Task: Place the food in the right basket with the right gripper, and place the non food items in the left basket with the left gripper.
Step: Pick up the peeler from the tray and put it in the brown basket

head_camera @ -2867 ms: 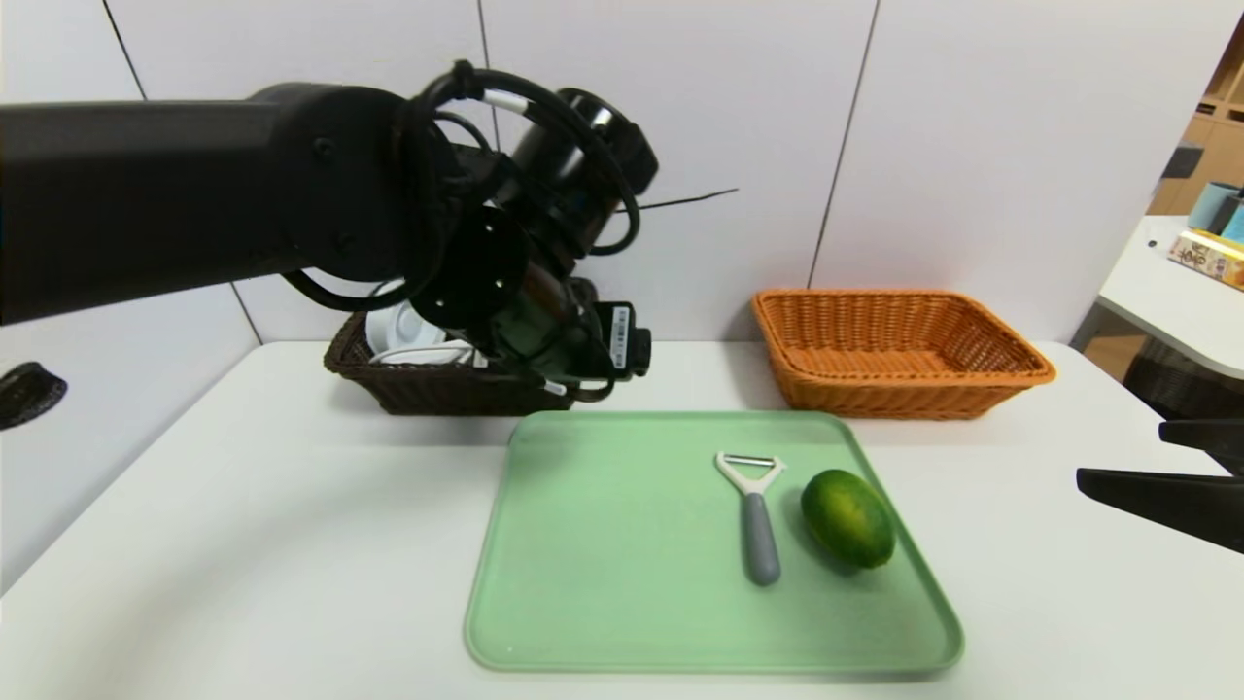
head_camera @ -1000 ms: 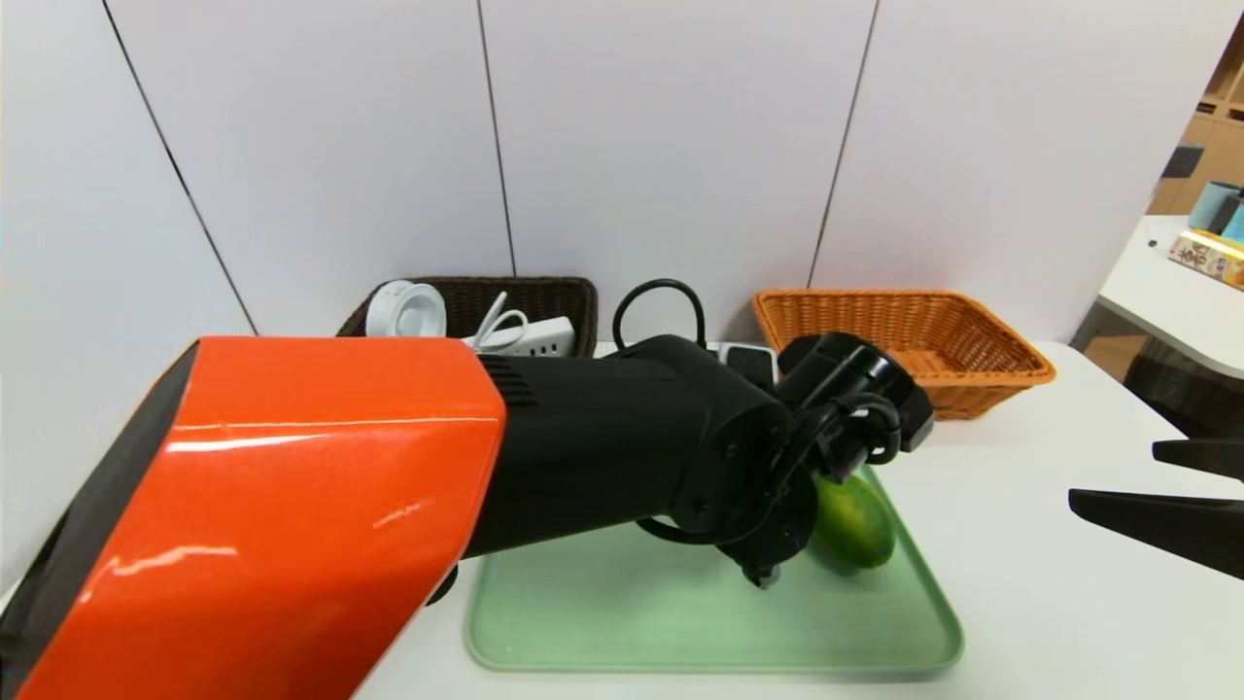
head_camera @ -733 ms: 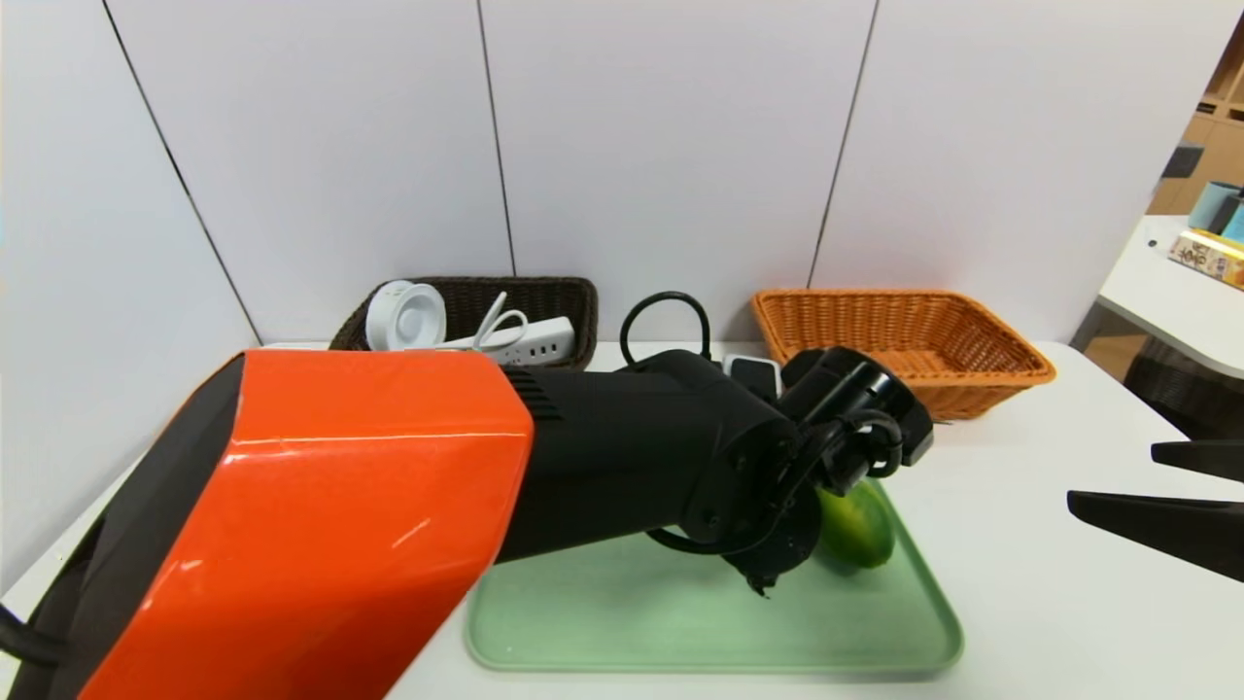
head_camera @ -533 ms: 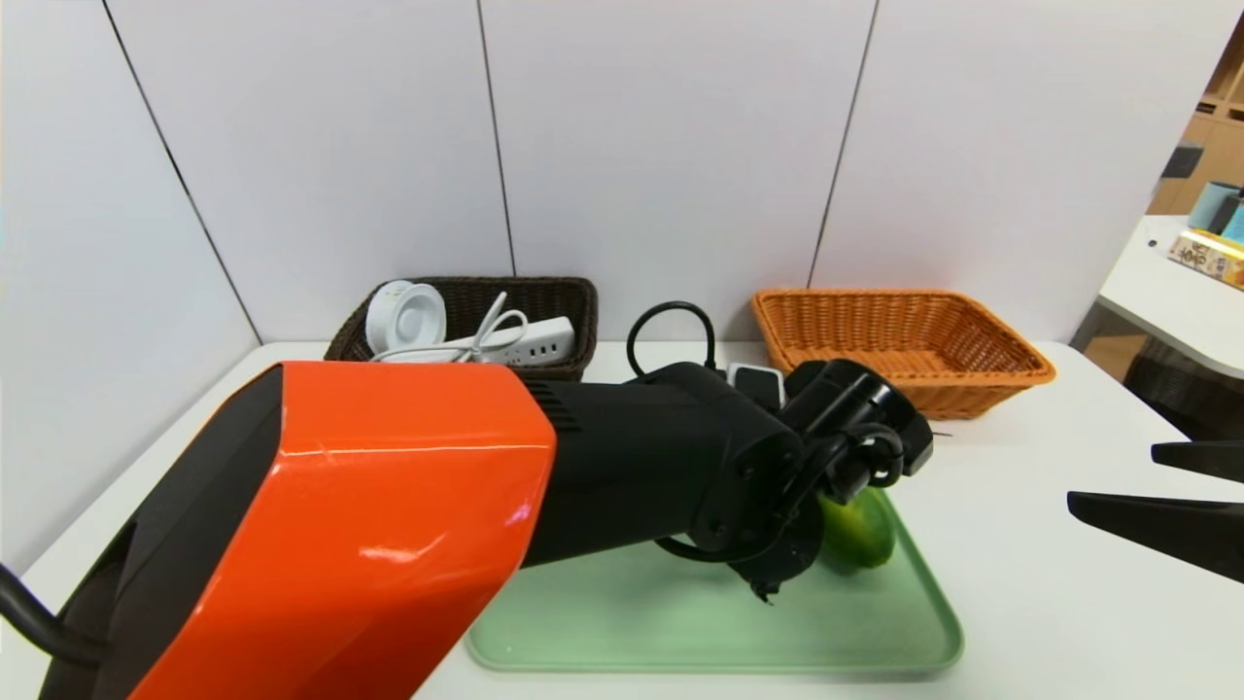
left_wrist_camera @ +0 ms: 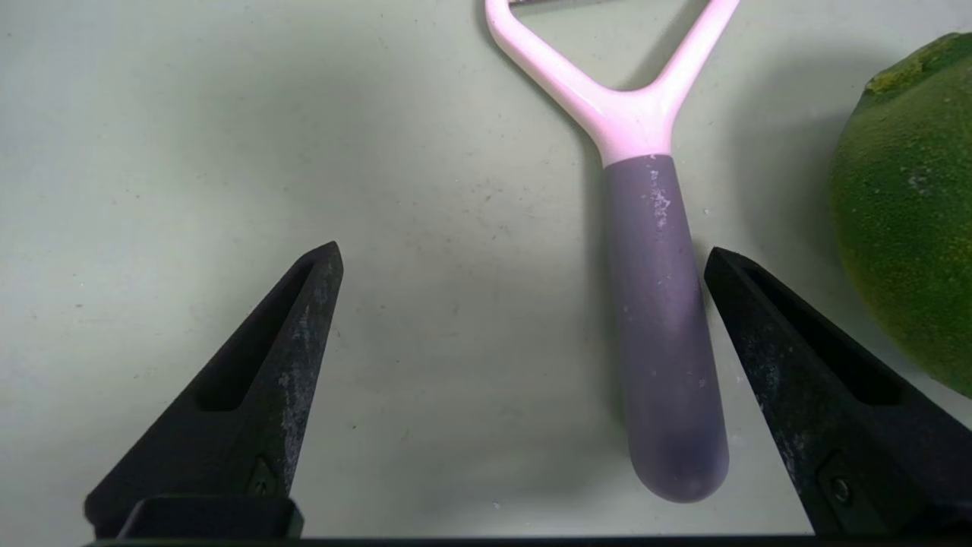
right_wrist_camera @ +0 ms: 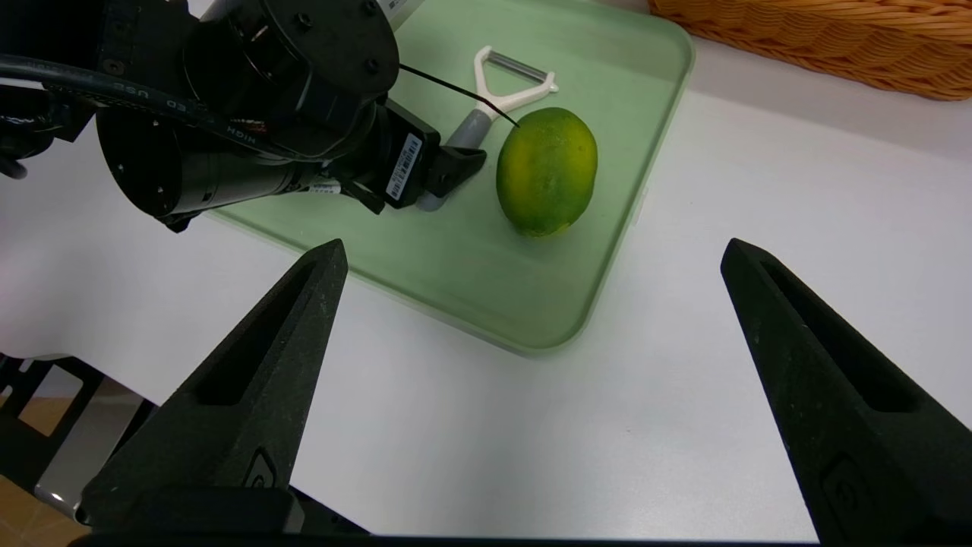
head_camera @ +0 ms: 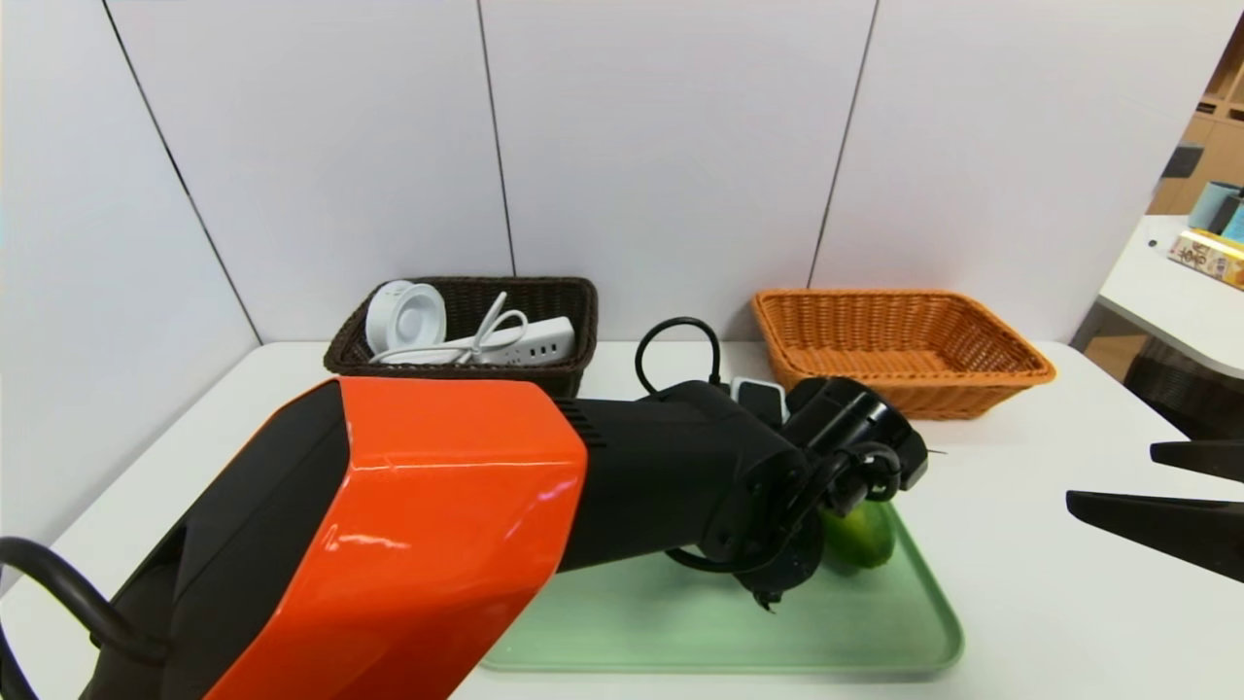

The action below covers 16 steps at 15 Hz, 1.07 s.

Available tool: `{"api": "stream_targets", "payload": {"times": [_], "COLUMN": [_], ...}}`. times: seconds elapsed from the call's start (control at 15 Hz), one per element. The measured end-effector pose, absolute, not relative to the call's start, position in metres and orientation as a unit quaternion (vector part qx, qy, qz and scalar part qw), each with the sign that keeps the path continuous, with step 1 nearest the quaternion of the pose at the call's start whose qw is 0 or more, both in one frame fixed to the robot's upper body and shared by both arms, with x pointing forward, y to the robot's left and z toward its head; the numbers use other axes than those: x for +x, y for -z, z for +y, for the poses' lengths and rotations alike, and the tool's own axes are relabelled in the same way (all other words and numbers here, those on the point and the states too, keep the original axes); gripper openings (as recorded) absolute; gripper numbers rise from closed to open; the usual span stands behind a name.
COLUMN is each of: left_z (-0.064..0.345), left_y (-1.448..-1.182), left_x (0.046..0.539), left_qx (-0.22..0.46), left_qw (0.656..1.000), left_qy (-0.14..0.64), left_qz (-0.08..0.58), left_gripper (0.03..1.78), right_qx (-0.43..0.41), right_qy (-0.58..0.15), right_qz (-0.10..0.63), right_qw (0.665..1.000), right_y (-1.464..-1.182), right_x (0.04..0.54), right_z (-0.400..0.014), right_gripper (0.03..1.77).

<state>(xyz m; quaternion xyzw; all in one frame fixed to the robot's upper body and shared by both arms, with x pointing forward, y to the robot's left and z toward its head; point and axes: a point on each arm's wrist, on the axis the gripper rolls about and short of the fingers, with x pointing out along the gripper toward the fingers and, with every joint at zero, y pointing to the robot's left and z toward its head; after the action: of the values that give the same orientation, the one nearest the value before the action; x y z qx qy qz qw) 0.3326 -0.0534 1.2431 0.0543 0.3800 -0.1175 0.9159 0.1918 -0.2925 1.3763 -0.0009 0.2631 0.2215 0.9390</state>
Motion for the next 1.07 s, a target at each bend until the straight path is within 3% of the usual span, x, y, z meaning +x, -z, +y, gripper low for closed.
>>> {"api": "stream_targets", "payload": {"times": [1.07], "left_z": [-0.0556], "left_y": [-1.2384], "left_x": [0.3346], "left_qx": [0.048], "left_qw": [0.914], "left_qy": [0.121], "left_qz": [0.384], "left_gripper": [1.69], "right_qx": [0.000], "right_qy": [-0.222], "right_qz": [0.263], "right_qw": [0.939], "right_y": [-1.3766], "right_x": [0.1921], "right_z": [-0.2923], "right_gripper": [1.70]}}
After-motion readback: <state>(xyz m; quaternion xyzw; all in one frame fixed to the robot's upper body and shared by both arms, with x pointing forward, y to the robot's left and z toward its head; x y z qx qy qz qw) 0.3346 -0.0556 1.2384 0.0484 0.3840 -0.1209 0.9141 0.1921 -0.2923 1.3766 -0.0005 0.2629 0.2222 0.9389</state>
